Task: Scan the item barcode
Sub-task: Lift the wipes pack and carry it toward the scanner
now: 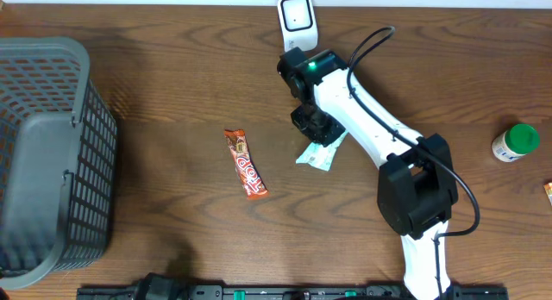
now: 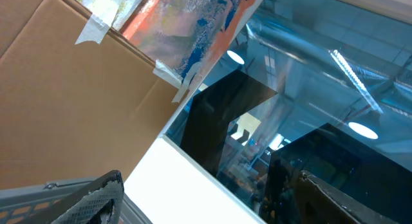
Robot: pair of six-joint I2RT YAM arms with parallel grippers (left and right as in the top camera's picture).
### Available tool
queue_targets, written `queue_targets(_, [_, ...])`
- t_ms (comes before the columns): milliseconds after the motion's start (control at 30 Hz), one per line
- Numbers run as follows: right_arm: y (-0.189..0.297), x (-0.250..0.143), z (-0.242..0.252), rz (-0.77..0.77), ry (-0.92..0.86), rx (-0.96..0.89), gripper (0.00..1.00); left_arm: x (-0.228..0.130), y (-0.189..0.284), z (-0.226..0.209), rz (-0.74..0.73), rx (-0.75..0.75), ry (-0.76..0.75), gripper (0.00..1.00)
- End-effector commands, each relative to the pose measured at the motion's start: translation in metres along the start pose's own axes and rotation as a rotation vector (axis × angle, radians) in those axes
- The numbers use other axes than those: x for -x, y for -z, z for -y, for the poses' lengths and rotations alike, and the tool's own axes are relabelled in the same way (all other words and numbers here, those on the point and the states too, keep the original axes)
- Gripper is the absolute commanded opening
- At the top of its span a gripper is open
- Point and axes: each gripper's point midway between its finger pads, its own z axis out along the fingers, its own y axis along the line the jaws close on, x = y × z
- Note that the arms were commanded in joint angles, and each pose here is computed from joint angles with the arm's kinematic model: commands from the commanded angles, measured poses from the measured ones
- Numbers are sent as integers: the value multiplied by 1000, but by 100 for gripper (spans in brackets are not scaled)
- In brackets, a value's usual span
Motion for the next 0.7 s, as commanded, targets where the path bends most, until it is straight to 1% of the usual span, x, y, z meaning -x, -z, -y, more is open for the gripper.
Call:
queue_targets(0, [29,10,-6,27,88,85,1,2,2,-3,11,12,2,85])
queue_targets(167, [82,5,-4,22,114,229,1,0,1,-3,8,12,-1,85])
queue_targets(267, [113,1,8,16,114,299,1,-3,0,-3,4,13,12,85])
queue_targets(467, [154,-2,37,44,130,365,1,-3,0,-3,4,14,31,85])
queue_targets(567, [170,-2,38,93,235,421,1,-3,0,-3,4,14,31,85])
queue_targets(667, [195,10,26,229,326,519,1,-3,0,-3,4,14,31,85])
